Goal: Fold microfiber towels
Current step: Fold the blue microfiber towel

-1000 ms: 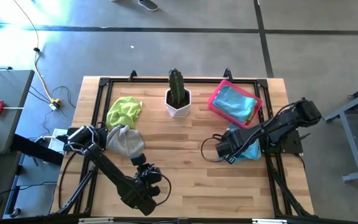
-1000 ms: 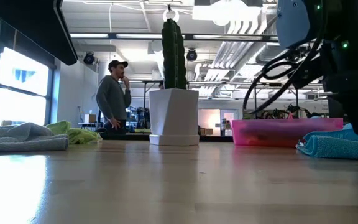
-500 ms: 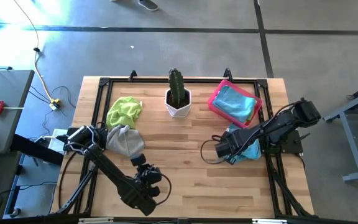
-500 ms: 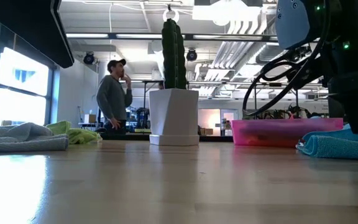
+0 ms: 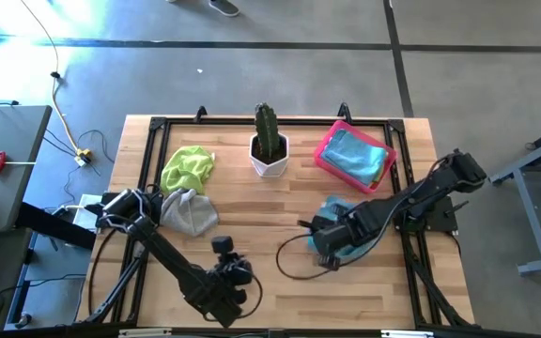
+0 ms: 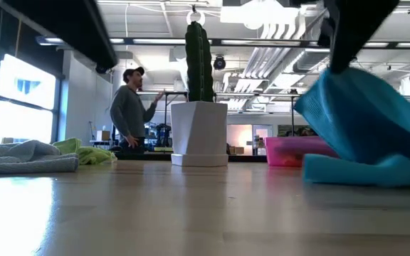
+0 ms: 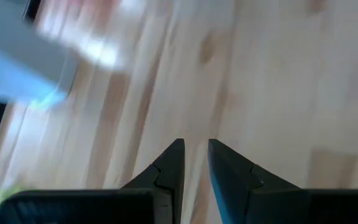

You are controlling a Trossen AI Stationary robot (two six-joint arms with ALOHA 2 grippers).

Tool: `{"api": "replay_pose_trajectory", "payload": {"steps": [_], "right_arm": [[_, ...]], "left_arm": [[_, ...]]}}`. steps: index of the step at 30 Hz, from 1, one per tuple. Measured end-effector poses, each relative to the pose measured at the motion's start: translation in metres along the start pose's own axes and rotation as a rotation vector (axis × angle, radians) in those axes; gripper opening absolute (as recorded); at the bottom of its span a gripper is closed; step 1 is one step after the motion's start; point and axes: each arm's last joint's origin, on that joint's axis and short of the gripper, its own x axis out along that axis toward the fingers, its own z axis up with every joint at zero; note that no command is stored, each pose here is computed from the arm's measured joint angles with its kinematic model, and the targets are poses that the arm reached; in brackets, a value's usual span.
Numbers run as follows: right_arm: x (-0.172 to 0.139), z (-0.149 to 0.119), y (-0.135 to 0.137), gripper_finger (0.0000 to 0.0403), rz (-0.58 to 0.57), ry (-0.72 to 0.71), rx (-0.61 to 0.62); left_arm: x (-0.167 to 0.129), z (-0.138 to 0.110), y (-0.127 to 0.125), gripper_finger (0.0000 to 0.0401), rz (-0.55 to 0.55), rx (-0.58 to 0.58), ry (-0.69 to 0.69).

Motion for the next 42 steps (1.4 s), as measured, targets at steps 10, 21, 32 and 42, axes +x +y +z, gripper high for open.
{"api": "replay_pose_trajectory", "payload": {"steps": [10, 21, 32, 42], "right_arm": [[-0.014, -0.003, 0.027, 0.0000, 0.127, -0.066, -0.093], [-0.021, -0.011, 0.054, 0.0000, 0.234, -0.177, -0.367], [-0.023, -0.009, 0.058, 0.0000, 0.253, -0.222, -0.452], [-0.024, -0.012, 0.062, 0.0000, 0.283, -0.235, -0.553]], "left_arm": [[0.008, 0.054, -0.014, 0.0062, -0.130, 0.141, -0.346], [0.020, 0.102, -0.002, 0.0091, -0.338, 0.151, -0.584], [0.035, 0.116, 0.012, 0.0174, -0.348, 0.248, -0.626], [0.056, 0.116, 0.017, 0.0181, -0.460, 0.270, -0.559]]}}
